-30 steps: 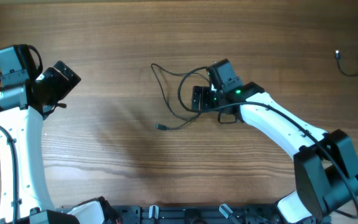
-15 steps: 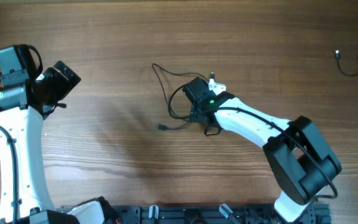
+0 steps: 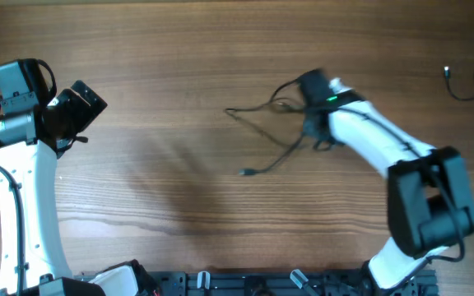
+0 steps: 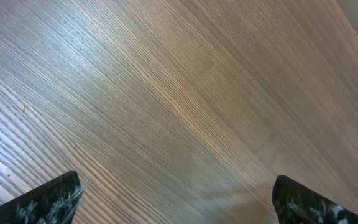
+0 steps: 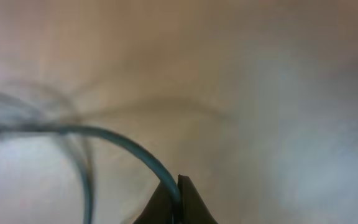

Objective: Untangle cables

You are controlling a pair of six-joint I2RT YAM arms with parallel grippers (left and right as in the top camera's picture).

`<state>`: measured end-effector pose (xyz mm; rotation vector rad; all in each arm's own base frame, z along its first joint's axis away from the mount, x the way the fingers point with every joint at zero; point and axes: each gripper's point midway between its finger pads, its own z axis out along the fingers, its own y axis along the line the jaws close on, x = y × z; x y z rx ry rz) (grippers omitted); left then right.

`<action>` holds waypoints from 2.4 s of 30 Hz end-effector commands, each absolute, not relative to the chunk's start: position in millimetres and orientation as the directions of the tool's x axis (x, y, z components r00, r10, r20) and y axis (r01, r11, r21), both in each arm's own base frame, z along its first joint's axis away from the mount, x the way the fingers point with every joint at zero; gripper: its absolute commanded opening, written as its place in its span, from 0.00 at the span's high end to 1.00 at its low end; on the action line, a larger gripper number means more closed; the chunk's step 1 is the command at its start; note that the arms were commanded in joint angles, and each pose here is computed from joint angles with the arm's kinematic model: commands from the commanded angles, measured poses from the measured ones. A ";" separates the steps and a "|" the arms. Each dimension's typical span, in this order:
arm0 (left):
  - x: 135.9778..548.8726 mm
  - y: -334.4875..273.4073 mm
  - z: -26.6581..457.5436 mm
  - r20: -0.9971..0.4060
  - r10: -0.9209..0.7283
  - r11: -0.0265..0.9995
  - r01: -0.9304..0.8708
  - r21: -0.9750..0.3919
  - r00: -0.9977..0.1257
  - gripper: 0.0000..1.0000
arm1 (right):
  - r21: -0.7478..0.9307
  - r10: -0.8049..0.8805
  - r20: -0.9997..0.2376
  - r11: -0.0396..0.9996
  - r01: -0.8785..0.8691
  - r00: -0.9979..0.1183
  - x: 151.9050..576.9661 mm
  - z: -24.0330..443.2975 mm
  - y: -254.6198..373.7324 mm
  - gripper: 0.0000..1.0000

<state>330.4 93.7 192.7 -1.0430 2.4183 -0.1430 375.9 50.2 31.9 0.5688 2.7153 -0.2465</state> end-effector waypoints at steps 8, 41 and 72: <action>330.5 94.3 198.4 -0.414 -0.703 0.704 -0.647 -0.292 -0.578 0.00 | -0.045 0.227 -0.797 0.902 0.430 -0.560 495.8 117.6 -131.1 0.95; 330.5 94.3 198.4 -0.414 -0.704 0.704 -0.648 -0.292 -0.578 0.00 | 0.407 0.321 -0.469 0.905 0.121 -0.823 418.3 129.7 25.1 0.00; 330.5 94.3 198.4 -0.414 -0.703 0.704 -0.647 -0.292 -0.578 0.00 | -0.086 0.068 -0.635 0.984 0.157 -0.770 382.1 138.8 90.0 0.96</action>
